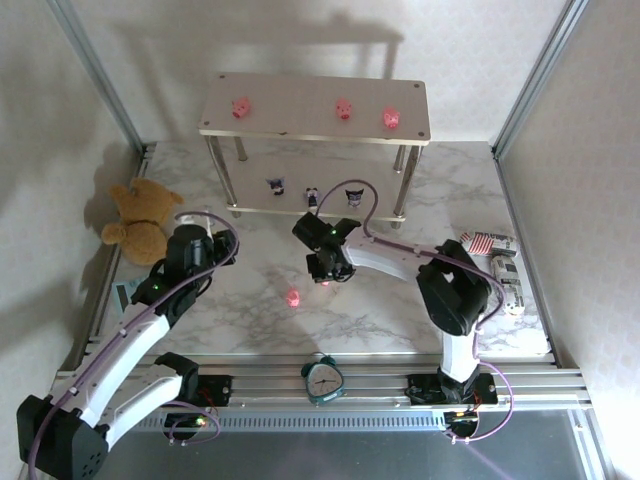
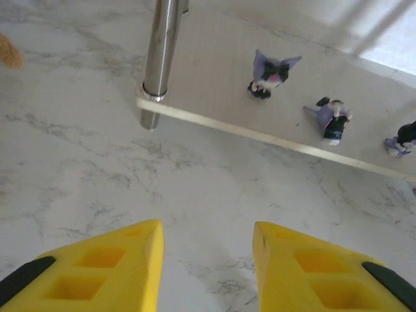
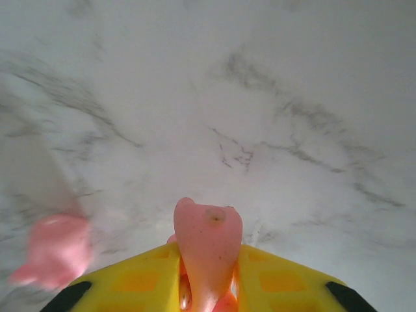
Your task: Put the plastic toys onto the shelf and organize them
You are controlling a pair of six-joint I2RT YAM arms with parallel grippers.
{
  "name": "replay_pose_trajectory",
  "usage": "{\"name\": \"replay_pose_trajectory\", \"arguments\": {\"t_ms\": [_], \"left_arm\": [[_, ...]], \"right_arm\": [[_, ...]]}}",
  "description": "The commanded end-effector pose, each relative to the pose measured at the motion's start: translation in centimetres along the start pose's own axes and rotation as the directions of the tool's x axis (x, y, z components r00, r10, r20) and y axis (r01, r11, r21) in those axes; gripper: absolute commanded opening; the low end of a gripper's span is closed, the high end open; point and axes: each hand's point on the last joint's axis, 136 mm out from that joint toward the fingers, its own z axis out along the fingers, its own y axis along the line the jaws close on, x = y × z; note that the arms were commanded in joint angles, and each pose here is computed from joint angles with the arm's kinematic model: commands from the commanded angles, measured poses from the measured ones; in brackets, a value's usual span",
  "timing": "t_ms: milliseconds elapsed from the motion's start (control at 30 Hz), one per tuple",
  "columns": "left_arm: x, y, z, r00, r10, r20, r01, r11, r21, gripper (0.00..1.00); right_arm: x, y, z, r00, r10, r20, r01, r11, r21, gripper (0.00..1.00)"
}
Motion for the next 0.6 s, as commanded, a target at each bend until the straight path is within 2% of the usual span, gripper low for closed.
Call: {"name": "replay_pose_trajectory", "arguments": {"t_ms": [0,133,300,400,567], "left_arm": [[-3.4,-1.9,-0.8,0.999,0.039,0.016,-0.039,0.998,0.042,0.39],[-6.1,-3.8,-0.9,0.997,0.075,0.006,-0.075,0.995,0.073,0.34],[-9.4,-5.1,-2.0,0.995,0.072,0.074,-0.079,0.992,0.097,0.35],[-10.2,-5.3,-2.3,0.992,0.075,0.099,-0.084,0.992,0.098,0.35],[-10.2,-5.3,-2.0,0.993,0.083,0.081,-0.09,0.992,0.089,0.35]], "right_arm": [[-4.9,-0.3,-9.3,0.976,-0.056,0.208,0.058,0.998,-0.003,0.25],[-10.0,0.3,-17.9,0.912,-0.137,0.387,0.146,0.989,0.007,0.25],[-15.7,1.1,-27.1,0.785,-0.191,0.589,0.219,0.975,0.025,0.26],[-18.5,1.3,-30.1,0.713,-0.182,0.677,0.224,0.974,0.026,0.27],[-21.7,1.2,-31.5,0.626,-0.148,0.766,0.208,0.978,0.018,0.27]]}}
